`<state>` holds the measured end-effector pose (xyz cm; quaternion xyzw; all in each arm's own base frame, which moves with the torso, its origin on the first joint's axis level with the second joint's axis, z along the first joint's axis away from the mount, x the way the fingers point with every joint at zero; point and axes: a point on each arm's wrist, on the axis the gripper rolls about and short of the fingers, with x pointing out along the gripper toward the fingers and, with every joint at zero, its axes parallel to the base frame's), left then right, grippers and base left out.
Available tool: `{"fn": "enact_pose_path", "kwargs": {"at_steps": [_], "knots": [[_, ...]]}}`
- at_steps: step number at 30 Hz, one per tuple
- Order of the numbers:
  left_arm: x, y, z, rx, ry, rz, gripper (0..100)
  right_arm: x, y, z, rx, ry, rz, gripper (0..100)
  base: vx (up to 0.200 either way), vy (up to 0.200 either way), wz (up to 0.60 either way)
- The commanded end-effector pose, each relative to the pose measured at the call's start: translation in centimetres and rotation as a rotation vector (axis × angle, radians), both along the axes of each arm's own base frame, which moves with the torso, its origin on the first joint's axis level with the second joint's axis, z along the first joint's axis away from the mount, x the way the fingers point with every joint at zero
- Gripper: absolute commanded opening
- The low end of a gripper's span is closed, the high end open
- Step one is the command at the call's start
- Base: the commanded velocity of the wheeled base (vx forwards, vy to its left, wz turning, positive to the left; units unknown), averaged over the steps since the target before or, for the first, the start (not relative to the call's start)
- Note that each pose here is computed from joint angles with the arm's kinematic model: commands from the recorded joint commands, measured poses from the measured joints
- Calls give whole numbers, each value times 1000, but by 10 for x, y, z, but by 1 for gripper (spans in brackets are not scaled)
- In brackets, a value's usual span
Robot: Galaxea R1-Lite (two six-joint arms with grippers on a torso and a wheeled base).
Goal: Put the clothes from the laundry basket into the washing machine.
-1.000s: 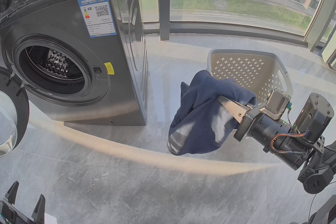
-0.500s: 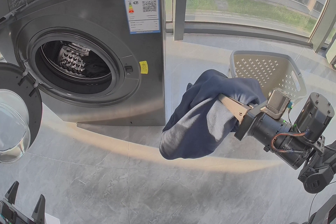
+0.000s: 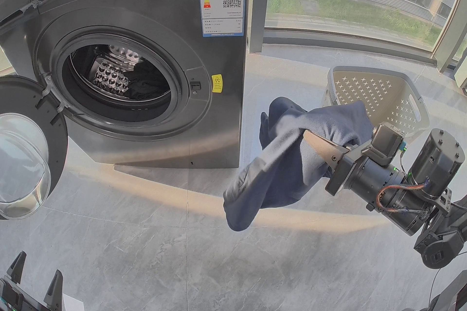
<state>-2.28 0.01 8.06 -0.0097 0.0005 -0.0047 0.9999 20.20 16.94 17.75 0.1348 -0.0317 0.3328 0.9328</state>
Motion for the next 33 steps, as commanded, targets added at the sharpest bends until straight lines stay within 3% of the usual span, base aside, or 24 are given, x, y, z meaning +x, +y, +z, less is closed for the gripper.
{"fn": "enact_pose_path", "kwargs": {"at_steps": [1, 7, 33], "knots": [[0, 0, -5, 1, 7, 0, 100, 0, 0, 0, 0, -1, 1, 0, -200, 0, 0], [0, 0, -5, -1, 7, 0, 100, -1, 1, 0, 0, -1, 5, 0, 0, 0, 0], [1, 0, -5, 1, 8, -1, 100, 2, 0, 0, 3, -1, -4, 0, 0, 200, 0]]}}
